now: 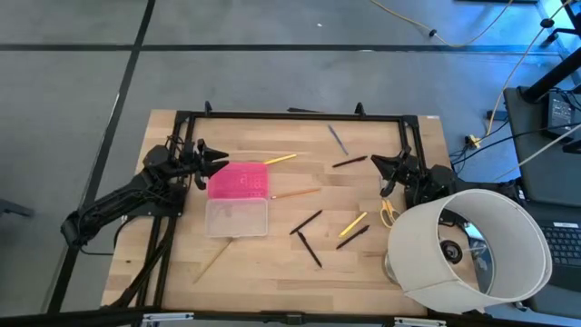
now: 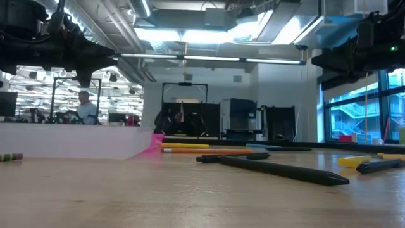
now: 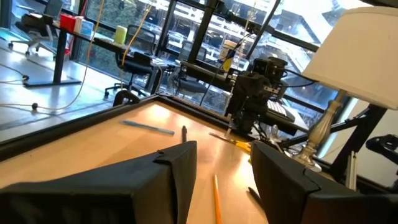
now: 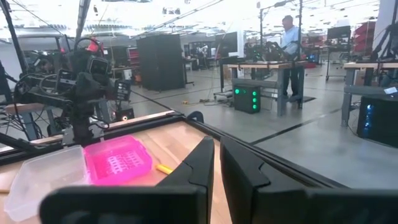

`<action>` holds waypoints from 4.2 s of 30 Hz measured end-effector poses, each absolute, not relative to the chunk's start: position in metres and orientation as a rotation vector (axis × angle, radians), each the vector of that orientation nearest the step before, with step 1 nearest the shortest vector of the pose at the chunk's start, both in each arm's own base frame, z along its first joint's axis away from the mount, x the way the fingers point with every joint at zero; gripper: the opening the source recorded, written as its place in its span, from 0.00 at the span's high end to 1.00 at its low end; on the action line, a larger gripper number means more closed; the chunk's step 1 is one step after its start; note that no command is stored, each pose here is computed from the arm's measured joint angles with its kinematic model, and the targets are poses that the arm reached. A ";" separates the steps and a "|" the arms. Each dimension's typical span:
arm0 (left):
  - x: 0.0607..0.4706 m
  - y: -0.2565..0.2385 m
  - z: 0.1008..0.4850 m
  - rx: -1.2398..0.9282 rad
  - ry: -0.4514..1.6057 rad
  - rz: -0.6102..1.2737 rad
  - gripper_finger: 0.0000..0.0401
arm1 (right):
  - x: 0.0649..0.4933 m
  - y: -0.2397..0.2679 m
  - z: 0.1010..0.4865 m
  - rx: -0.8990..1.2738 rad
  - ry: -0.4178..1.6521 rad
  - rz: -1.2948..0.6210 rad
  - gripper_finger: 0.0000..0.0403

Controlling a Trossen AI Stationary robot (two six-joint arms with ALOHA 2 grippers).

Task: Pick & place school supplies into a supply box
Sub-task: Put the bottom left yellow pencil into the pink supply box

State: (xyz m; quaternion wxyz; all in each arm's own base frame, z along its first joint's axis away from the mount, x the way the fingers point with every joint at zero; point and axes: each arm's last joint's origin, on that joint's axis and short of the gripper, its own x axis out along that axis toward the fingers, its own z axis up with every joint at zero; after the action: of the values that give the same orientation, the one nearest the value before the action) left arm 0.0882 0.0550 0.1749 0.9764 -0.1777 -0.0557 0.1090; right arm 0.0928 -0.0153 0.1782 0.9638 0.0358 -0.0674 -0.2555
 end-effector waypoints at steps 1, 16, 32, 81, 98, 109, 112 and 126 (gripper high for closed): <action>0.088 0.055 0.175 -0.358 -0.112 0.219 0.64 | 0.093 -0.015 0.178 0.072 -0.136 -0.521 0.92; 0.088 0.057 0.175 -0.425 -0.135 0.275 0.64 | 0.092 -0.017 0.175 0.070 -0.107 -0.570 0.92; 0.100 0.043 0.251 -0.204 -0.175 0.136 0.64 | 0.091 -0.019 0.175 0.130 -0.129 -0.669 0.92; 0.189 -0.227 0.186 -0.710 1.187 0.657 0.64 | 0.091 -0.019 0.174 0.073 -0.094 -0.672 0.92; 0.192 -0.220 0.197 -1.004 1.105 0.832 0.64 | 0.091 -0.019 0.174 0.075 -0.094 -0.672 0.92; 0.193 -0.204 0.196 -0.857 1.132 0.895 0.64 | 0.091 -0.019 0.174 0.074 -0.094 -0.672 0.92; 0.195 -0.202 0.196 -0.828 1.152 0.870 0.64 | 0.091 -0.019 0.174 0.073 -0.094 -0.672 0.92; 0.201 -0.187 0.174 -0.836 1.217 0.871 0.64 | 0.091 -0.019 0.174 0.070 -0.093 -0.672 0.92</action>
State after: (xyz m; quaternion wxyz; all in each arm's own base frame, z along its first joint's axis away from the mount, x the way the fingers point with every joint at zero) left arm 0.2009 -0.1869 0.1745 0.6546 -0.3685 0.5369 0.3839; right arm 0.0908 -0.0189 0.1736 0.9424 0.0344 -0.0454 -0.3295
